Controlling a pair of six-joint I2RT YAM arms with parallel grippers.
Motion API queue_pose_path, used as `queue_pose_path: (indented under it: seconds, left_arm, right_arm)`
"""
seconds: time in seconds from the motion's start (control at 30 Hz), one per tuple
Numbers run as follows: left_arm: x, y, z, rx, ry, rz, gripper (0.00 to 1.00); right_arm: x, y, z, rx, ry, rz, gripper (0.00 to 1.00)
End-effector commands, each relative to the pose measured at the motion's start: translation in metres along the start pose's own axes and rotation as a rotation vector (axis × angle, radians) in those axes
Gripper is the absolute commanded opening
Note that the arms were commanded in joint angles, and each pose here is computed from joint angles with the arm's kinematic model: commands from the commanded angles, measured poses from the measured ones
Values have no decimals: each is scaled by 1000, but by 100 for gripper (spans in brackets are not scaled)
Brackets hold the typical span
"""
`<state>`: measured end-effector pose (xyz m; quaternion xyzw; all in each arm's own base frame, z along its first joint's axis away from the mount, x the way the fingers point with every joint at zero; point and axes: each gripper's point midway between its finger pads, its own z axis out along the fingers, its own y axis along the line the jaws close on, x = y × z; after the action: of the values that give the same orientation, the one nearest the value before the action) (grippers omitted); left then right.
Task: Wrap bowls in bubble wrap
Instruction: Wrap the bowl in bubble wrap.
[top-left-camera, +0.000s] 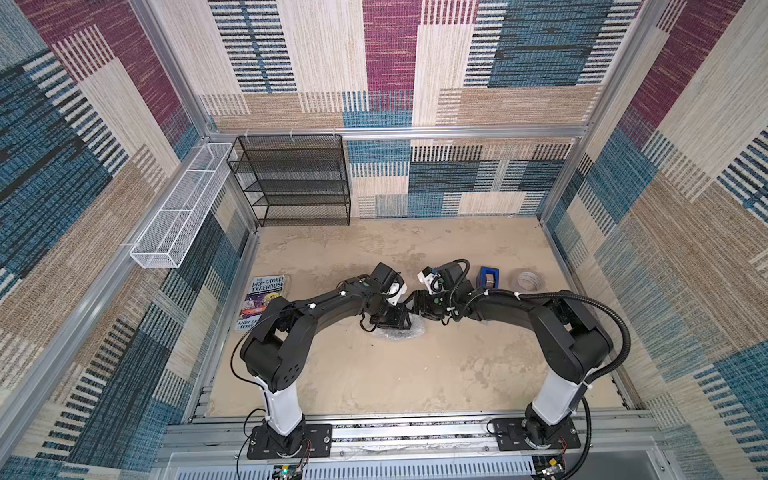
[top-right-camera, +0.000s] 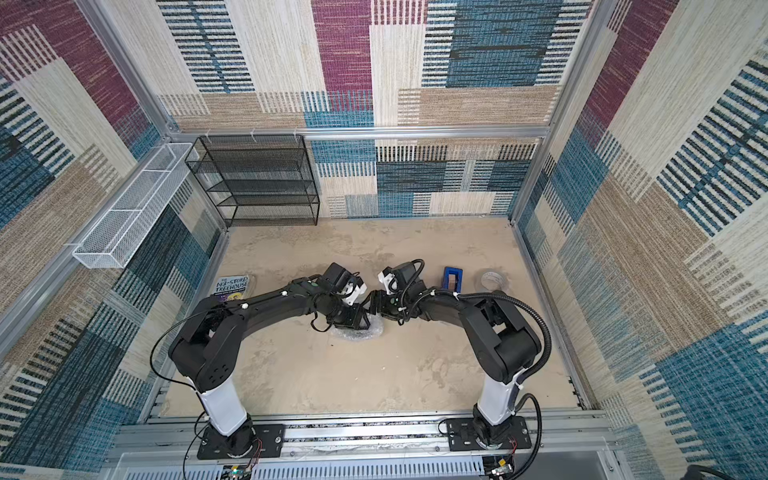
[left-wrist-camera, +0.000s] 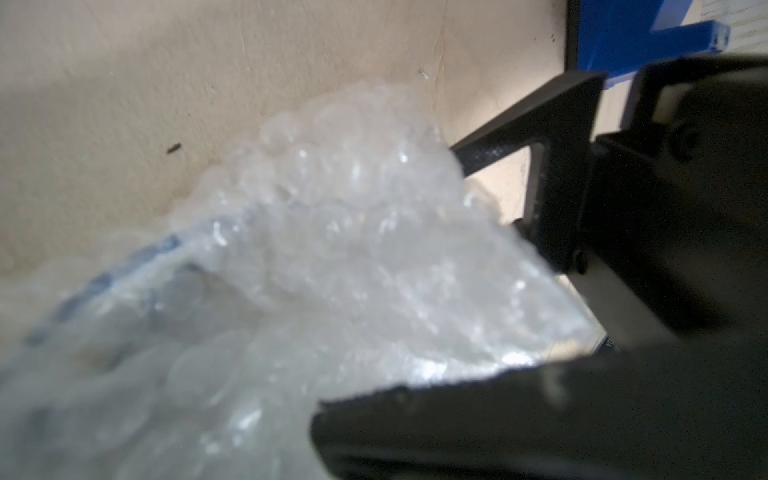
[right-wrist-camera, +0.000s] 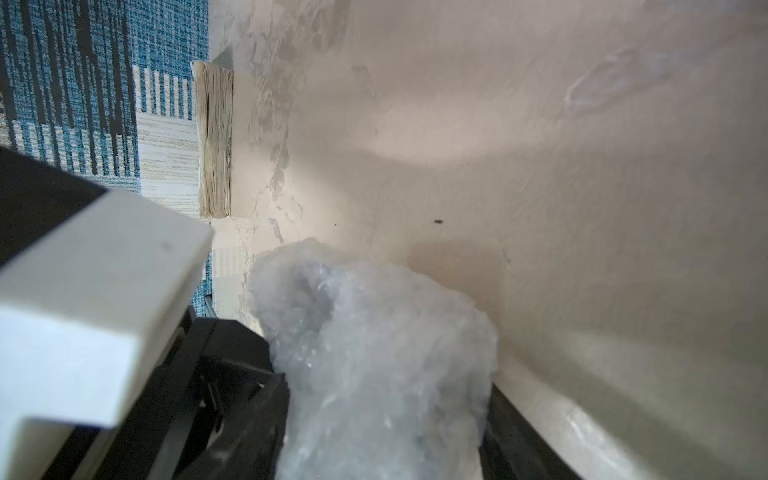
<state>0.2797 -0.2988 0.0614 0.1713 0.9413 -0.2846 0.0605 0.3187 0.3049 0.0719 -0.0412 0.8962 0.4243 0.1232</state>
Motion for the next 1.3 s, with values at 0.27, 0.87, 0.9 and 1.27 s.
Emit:
queue_pose_path:
  seconds: [0.27, 0.87, 0.9, 1.27]
  left_arm:
    - [-32, -17, 8, 75, -82, 45, 46]
    - [-36, -27, 12, 146, -76, 44, 46]
    - [-36, -29, 11, 155, -77, 46, 46]
    - [-41, -19, -2, 129, -110, 31, 47]
  right_arm:
    - [24, 12, 10, -88, 89, -23, 63]
    - [36, 5, 25, -81, 137, -8, 21]
    - [36, 5, 25, -82, 138, -8, 19]
    - [32, 3, 21, -43, 112, -6, 0]
